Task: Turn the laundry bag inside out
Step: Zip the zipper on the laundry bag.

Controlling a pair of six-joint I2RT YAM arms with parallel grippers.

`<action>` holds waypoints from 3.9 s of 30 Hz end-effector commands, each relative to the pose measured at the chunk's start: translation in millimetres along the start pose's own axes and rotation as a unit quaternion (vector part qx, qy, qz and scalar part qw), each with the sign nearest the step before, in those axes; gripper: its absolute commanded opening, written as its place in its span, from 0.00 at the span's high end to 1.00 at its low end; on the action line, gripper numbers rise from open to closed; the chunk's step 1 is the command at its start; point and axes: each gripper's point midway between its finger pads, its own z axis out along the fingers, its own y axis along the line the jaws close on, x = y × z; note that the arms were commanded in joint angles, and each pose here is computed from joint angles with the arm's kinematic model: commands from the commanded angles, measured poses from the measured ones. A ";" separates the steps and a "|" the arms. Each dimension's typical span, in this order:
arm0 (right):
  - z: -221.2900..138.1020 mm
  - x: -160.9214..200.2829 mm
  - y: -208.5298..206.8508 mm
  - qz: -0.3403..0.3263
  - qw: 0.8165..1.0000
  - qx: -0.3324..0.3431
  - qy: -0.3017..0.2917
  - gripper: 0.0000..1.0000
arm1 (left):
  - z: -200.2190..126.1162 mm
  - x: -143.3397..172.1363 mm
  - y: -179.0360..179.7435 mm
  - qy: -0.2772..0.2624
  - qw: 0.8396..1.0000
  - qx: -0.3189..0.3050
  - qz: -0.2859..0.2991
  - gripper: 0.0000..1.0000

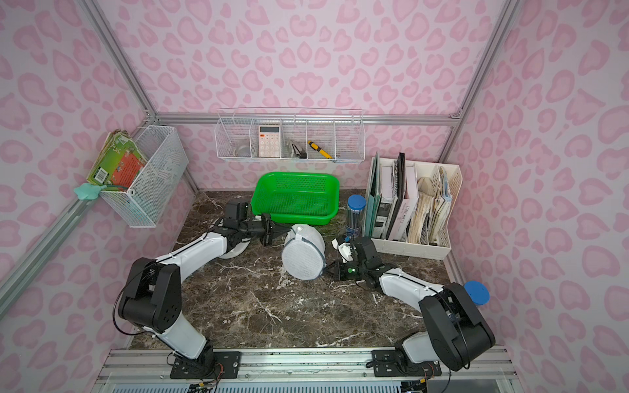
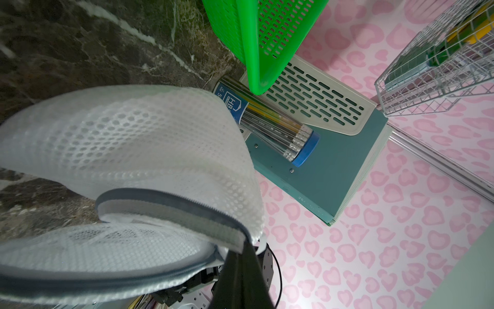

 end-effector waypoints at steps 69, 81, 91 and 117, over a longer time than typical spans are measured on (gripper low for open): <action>19.4 15.3 32.5 -0.034 0.998 -0.009 0.048 1.00 | 30.6 44.2 23.9 -0.005 0.952 -0.234 0.196 1.00; 18.8 18.4 35.0 -0.032 0.998 -0.021 0.051 1.00 | 6.8 30.9 4.7 -0.027 0.978 -0.151 0.142 1.00; 13.1 -5.7 49.3 -0.017 0.998 -0.052 0.023 0.64 | 30.4 49.1 22.5 0.011 0.975 -0.154 0.158 1.00; -4.1 -48.9 56.1 0.046 0.990 -0.130 -0.038 0.63 | 43.7 81.4 23.5 0.075 0.962 -0.140 0.224 1.00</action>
